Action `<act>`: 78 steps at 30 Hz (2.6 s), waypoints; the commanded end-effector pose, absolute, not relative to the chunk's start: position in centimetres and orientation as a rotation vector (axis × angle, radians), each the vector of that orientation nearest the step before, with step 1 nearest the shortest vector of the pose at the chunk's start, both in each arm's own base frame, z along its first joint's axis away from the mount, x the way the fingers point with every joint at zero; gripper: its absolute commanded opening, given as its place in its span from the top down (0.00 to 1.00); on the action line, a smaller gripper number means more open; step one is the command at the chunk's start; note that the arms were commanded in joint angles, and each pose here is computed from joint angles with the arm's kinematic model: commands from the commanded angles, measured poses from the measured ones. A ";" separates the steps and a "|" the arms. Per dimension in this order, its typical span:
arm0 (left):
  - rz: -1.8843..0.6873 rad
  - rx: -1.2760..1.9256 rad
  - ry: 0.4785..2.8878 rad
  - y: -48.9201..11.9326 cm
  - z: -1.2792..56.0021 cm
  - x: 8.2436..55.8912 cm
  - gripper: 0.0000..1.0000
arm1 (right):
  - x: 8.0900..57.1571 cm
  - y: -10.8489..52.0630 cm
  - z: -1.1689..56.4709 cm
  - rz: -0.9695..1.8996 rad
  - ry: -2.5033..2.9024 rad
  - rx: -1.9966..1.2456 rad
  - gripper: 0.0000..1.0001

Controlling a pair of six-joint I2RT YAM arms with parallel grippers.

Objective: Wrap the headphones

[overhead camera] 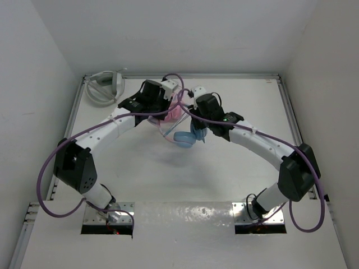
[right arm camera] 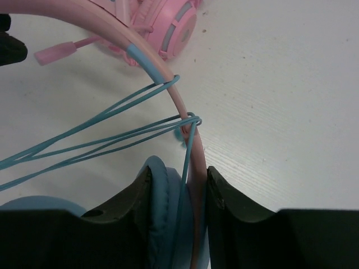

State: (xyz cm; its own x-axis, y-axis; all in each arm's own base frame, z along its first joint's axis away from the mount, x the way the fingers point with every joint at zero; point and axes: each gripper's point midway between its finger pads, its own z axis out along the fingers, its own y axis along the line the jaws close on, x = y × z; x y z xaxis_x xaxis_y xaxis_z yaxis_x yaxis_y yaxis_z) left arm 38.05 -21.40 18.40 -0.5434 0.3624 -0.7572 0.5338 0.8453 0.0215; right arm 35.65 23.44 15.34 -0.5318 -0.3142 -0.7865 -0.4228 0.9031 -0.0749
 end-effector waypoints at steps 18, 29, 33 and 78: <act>-0.511 0.769 2.056 -25.8 21.3 38.4 0.60 | 35.6 19.9 16.9 0.304 2.093 -0.378 1.00; -0.459 0.726 2.014 -25.2 24.4 39.4 0.09 | 39.6 16.3 15.0 0.302 2.187 -0.350 1.00; -0.425 0.706 2.003 -24.6 25.1 39.6 0.09 | 42.2 15.1 13.8 0.340 2.237 -0.341 1.00; -0.423 0.669 2.130 -22.5 20.7 42.9 0.09 | 55.5 5.6 4.1 0.232 2.489 0.158 1.00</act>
State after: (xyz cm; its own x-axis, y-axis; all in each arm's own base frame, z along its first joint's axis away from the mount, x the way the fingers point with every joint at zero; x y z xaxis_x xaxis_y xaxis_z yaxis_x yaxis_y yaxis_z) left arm 41.79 -22.28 18.84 -0.5363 0.3329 -0.7756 0.5890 0.8058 -0.0614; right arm 53.64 7.92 1.13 -0.8598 0.1423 -0.4904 -0.0056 0.9577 0.2878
